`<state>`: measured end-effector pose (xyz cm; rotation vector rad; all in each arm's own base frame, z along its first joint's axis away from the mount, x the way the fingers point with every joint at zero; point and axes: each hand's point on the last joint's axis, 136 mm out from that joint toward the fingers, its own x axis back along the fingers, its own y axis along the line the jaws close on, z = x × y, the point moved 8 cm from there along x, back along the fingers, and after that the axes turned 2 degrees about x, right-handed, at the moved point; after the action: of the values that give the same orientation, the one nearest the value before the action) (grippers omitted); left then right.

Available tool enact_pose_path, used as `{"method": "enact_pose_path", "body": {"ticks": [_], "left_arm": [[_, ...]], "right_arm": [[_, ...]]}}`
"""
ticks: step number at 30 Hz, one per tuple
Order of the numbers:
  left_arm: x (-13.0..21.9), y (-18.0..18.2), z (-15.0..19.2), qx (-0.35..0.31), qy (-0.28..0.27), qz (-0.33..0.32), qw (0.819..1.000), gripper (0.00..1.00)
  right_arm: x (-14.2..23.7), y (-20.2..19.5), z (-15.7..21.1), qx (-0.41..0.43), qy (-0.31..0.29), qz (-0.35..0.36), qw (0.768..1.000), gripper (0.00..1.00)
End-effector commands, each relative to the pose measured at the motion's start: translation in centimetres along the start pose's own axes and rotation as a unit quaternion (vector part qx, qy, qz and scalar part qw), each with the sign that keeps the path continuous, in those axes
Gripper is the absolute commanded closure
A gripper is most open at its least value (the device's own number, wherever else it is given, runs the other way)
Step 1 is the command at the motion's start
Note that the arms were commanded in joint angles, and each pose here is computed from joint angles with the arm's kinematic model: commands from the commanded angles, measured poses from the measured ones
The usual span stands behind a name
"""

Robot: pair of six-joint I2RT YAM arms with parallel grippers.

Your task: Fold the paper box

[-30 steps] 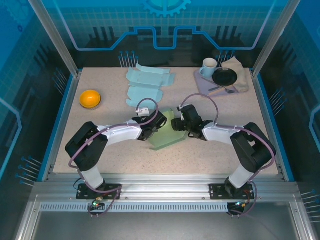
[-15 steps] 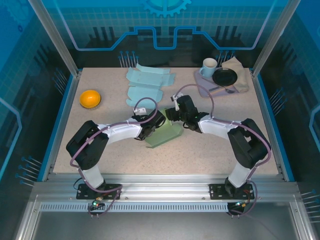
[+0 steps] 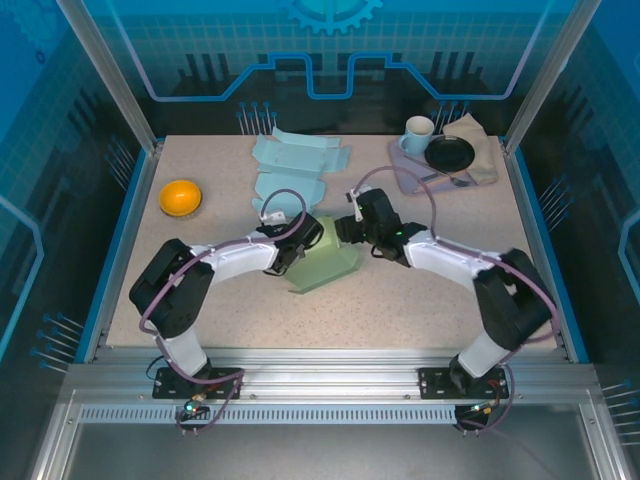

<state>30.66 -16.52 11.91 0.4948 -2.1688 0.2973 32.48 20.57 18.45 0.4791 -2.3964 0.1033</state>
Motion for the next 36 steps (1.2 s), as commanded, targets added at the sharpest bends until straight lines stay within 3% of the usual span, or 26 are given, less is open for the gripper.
{"method": "enact_pose_path", "body": {"ticks": [1,8,14,21,26,33,36], "left_arm": [[-0.3,1.1,0.6,0.003,0.038,0.006,0.999,0.92],[0.0,1.0,1.2,0.078,0.071,0.033,0.994,0.89],[0.6,1.7,2.0,0.138,0.059,0.032,0.988,0.91],[1.9,2.2,2.3,0.162,0.026,0.022,0.986,0.93],[2.3,2.2,2.5,0.172,0.025,0.027,0.984,0.94],[2.7,2.4,2.7,0.187,0.028,0.040,0.981,0.93],[2.9,2.4,2.7,0.195,0.029,0.048,0.979,0.93]], "right_arm": [[4.5,-1.1,0.4,-0.016,0.035,0.039,0.999,0.36],[10.1,-1.8,3.4,-0.129,0.083,0.044,0.987,0.36],[10.2,0.0,4.7,-0.312,0.087,-0.019,0.946,0.37],[10.1,4.0,3.0,-0.340,0.060,-0.057,0.937,0.42],[8.3,4.3,4.3,-0.352,0.085,-0.017,0.932,0.49],[7.0,4.5,5.7,-0.361,0.083,-0.017,0.929,0.74],[7.1,4.4,5.8,-0.358,0.076,-0.008,0.931,0.92]]}}
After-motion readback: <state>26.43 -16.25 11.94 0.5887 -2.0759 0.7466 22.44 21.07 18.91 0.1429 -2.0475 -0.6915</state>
